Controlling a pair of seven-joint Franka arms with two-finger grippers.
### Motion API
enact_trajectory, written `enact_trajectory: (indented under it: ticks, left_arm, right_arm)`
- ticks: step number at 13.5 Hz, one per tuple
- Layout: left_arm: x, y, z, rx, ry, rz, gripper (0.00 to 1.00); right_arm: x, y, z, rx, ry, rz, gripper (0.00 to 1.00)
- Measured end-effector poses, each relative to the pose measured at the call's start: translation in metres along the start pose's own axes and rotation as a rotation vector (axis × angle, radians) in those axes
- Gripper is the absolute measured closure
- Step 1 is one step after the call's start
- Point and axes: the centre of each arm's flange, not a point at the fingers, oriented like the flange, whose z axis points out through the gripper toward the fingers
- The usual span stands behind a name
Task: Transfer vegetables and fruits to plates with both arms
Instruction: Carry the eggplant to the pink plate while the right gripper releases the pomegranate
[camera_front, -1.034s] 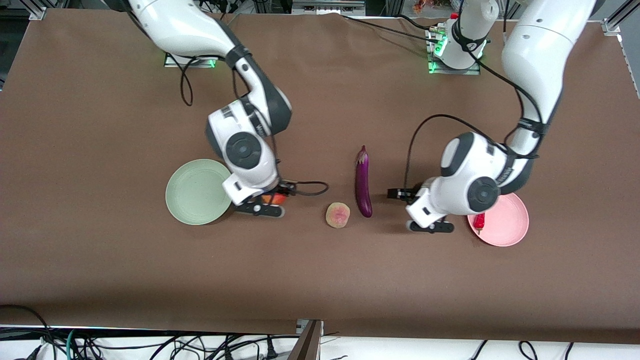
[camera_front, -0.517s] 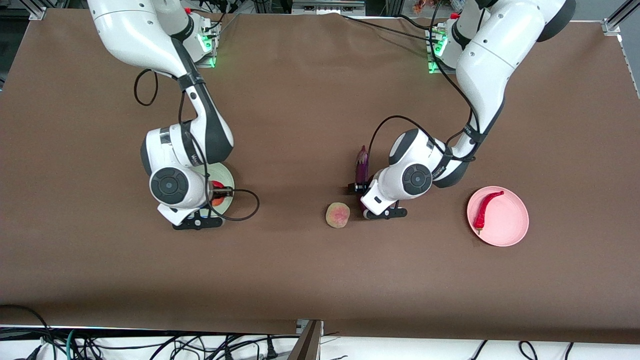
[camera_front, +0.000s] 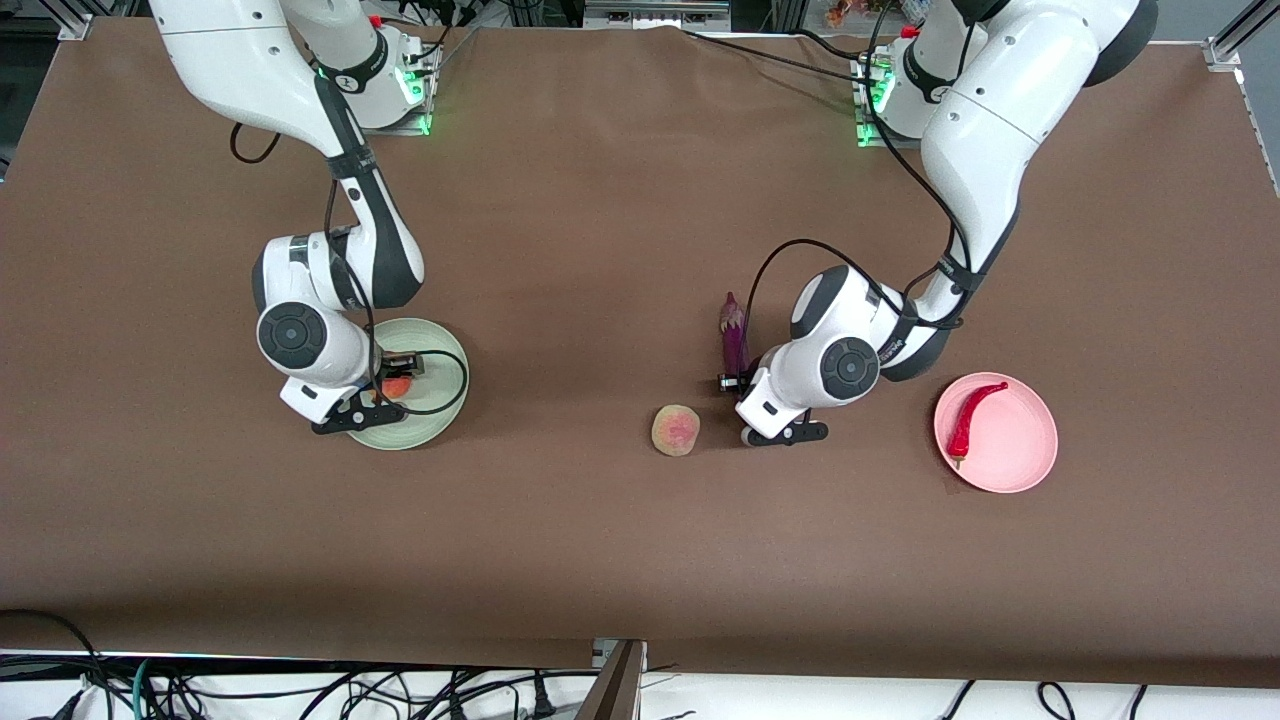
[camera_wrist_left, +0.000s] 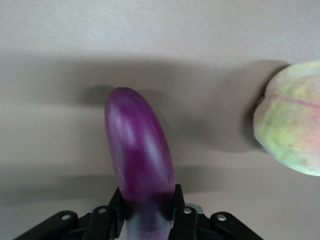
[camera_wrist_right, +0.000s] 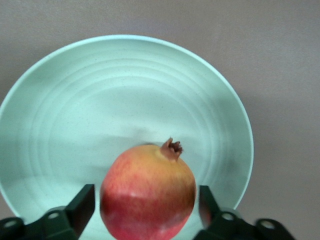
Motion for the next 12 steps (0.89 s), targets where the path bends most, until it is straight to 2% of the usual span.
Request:
enact_trajectory:
  ticks: [3,6,9,12]
  left_arm:
    - [0.019,-0.039,-0.056,0.028,-0.037,-0.032,0.61]
    - [0.045,-0.114,-0.122,0.072,-0.055,0.061,0.61]
    - [0.070,-0.195,-0.146,0.205,-0.021,0.225,0.61]
    - [0.085,-0.266,-0.160,0.330,-0.027,0.374,0.61]
  right_arm:
    - [0.006,-0.015,-0.025,0.031,0.042,0.104,0.00]
    - [0.015,-0.080,-0.068,0.123,0.056,0.259,0.00]
    - [0.021,-0.181,-0.099,0.204,0.078,0.433,0.00]
    - [0.038,-0.266,-0.106,0.262,0.142,0.552,0.00]
